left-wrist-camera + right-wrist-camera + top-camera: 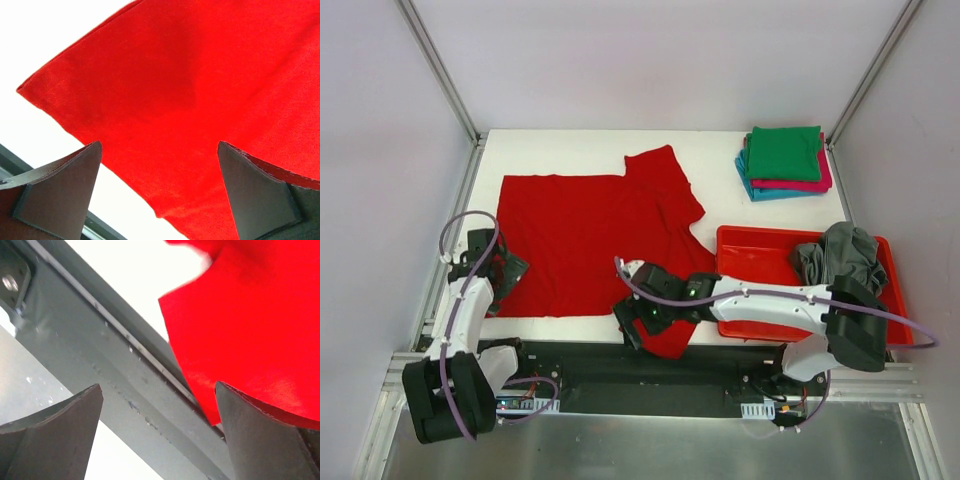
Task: Fold and stack the t-shirts
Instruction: Flatten out the tshirt
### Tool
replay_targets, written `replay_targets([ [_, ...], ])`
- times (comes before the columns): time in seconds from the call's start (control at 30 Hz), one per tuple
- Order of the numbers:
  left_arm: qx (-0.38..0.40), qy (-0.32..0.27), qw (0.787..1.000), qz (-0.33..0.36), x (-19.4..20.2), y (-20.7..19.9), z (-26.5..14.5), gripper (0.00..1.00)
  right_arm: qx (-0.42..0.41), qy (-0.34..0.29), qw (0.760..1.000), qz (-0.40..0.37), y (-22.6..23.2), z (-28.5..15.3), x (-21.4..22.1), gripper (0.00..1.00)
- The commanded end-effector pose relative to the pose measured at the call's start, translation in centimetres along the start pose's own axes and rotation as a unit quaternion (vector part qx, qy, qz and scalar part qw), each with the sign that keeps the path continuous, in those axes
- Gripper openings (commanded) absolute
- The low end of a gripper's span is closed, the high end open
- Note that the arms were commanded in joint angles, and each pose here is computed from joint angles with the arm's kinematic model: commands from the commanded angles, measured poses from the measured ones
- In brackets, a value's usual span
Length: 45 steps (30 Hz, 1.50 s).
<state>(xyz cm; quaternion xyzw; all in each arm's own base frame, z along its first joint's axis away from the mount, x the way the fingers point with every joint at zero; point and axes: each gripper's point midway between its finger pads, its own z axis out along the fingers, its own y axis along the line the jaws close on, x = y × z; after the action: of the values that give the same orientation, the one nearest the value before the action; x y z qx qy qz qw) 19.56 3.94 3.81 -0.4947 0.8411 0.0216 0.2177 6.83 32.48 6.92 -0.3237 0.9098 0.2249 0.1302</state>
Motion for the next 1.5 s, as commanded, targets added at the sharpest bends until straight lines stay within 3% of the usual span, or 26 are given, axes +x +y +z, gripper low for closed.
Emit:
replay_targets([
  [0.0, 0.094, -0.033, 0.994, -0.036, -3.2, -4.4, -4.3, 0.99, 0.027, -0.066, 0.997, 0.015, -3.4, -3.8, -6.6, 0.96],
  [0.07, 0.16, -0.035, 0.986, -0.018, -4.3, -7.5, -5.9, 0.99, 0.045, -0.087, 0.994, 0.039, -6.4, -4.7, -9.6, 0.96],
  [0.2, 0.268, 0.022, 0.962, 0.044, -4.3, -13.8, -6.8, 0.99, 0.104, -0.121, 0.985, 0.067, -12.9, -5.7, -15.4, 0.96],
  [0.3, 0.244, 0.042, 0.966, 0.067, -4.6, -15.2, -4.6, 0.99, 0.133, -0.143, 0.978, 0.067, -17.0, -6.1, -19.8, 0.96],
  [0.43, 0.205, 0.067, 0.974, 0.069, -4.3, -15.7, -0.8, 0.99, 0.142, -0.116, 0.979, 0.088, -21.5, -3.9, -22.8, 0.96],
  [0.63, 0.118, 0.08, 0.989, 0.047, -4.3, -14.0, 4.3, 0.99, 0.105, -0.086, 0.98, 0.148, -27.3, 0.9, -24.4, 0.96],
  [0.8, 0.093, 0.078, 0.992, 0.045, -4.5, -13.3, 5.6, 0.99, 0.115, -0.093, 0.975, 0.168, -31.2, 2.9, -26.3, 0.96],
  [1.07, 0.047, 0.059, 0.997, 0.006, -5.8, -11.0, 6.7, 0.99, 0.227, -0.057, 0.938, 0.257, -36.8, 2.5, -23.2, 0.96],
  [1.2, 0.048, 0.06, 0.997, 0.008, -5.9, -11.1, 6.7, 0.99, 0.227, -0.048, 0.92, 0.315, -38.6, 1.7, -21.6, 0.96],
  [1.3, 0.05, 0.061, 0.997, 0.01, -5.8, -11.1, 6.5, 0.99, 0.202, -0.048, 0.916, 0.342, -38.6, 0.8, -21.0, 0.96],
  [1.47, 0.089, 0.079, 0.993, 0.02, -5.4, -12.2, 5.2, 0.99, 0.19, -0.082, 0.929, 0.306, -37.5, -1.6, -22.3, 0.96],
])
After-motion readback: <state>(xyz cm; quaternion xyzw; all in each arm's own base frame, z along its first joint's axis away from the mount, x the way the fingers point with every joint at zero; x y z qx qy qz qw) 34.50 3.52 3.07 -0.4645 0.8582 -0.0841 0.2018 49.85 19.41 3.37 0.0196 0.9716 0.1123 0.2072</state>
